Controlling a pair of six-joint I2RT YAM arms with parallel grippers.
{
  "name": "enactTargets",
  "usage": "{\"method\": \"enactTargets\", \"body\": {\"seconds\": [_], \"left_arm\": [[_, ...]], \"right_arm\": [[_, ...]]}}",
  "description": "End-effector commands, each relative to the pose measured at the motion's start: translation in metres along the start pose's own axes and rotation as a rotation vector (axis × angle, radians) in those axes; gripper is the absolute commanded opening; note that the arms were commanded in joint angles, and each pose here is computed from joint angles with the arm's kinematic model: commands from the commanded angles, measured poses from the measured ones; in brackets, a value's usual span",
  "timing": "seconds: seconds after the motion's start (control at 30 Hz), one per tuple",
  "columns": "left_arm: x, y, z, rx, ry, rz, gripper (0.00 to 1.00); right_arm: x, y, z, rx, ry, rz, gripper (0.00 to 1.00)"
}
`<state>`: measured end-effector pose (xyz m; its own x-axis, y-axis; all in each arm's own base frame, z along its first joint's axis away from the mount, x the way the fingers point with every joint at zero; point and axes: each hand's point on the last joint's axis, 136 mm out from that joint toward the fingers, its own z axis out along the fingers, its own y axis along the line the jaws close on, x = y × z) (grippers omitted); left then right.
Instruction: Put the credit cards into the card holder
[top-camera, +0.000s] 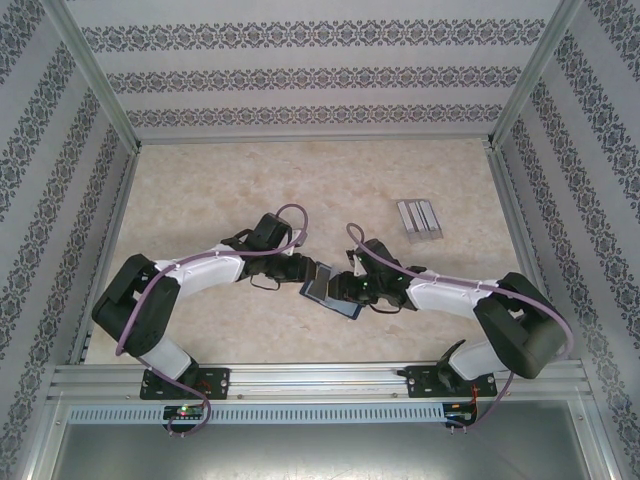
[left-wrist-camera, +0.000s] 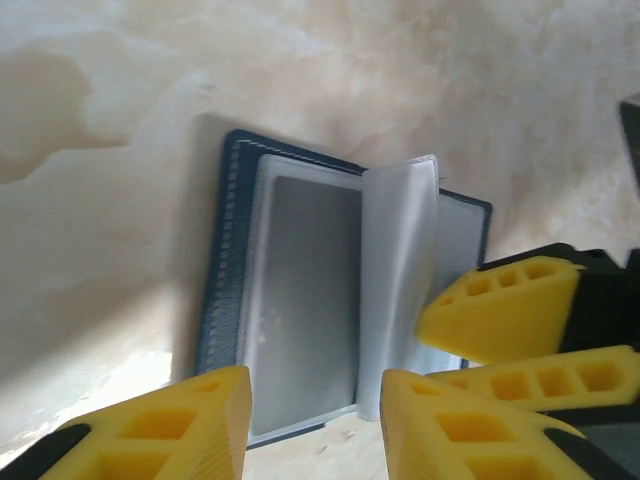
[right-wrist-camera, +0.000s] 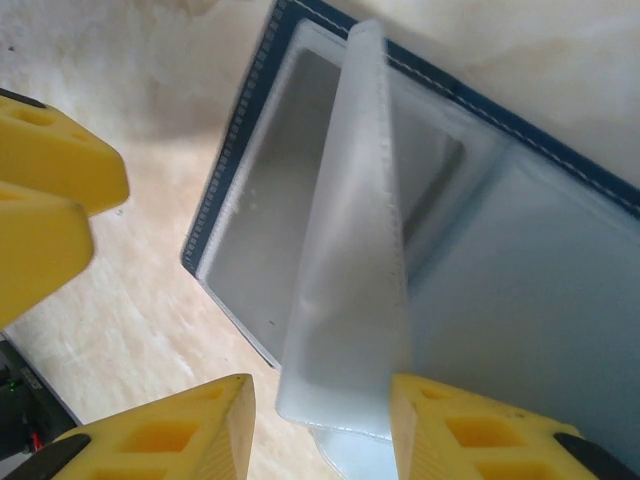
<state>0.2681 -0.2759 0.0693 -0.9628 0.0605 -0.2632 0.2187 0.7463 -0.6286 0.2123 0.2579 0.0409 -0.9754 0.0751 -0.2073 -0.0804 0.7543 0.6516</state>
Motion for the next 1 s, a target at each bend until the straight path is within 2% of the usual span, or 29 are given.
{"method": "enactTargets", "body": {"seconds": [0.0,0.37,0.6,0.8,0.97], "left_arm": [[0.007,-0.021,0.009,0.086,0.025,0.060,0.41],[0.015,-0.034,0.037,0.093,0.101,0.103,0.42],[0.011,-0.033,0.034,0.030,0.094,0.144,0.44],[0.017,-0.041,0.035,-0.030,0.118,0.236,0.50],[0.027,-0.048,0.041,-0.151,0.148,0.382,0.53]], "right_arm": [[-0.002,-0.005,-0.005,-0.012,-0.050,0.033,0.41],[0.003,-0.016,-0.014,-0.052,-0.083,0.066,0.41],[-0.002,-0.020,-0.045,-0.056,-0.152,0.084,0.41],[-0.021,-0.039,-0.085,-0.051,-0.261,0.147,0.42],[-0.032,-0.054,-0.099,-0.032,-0.266,0.167,0.43]]}}
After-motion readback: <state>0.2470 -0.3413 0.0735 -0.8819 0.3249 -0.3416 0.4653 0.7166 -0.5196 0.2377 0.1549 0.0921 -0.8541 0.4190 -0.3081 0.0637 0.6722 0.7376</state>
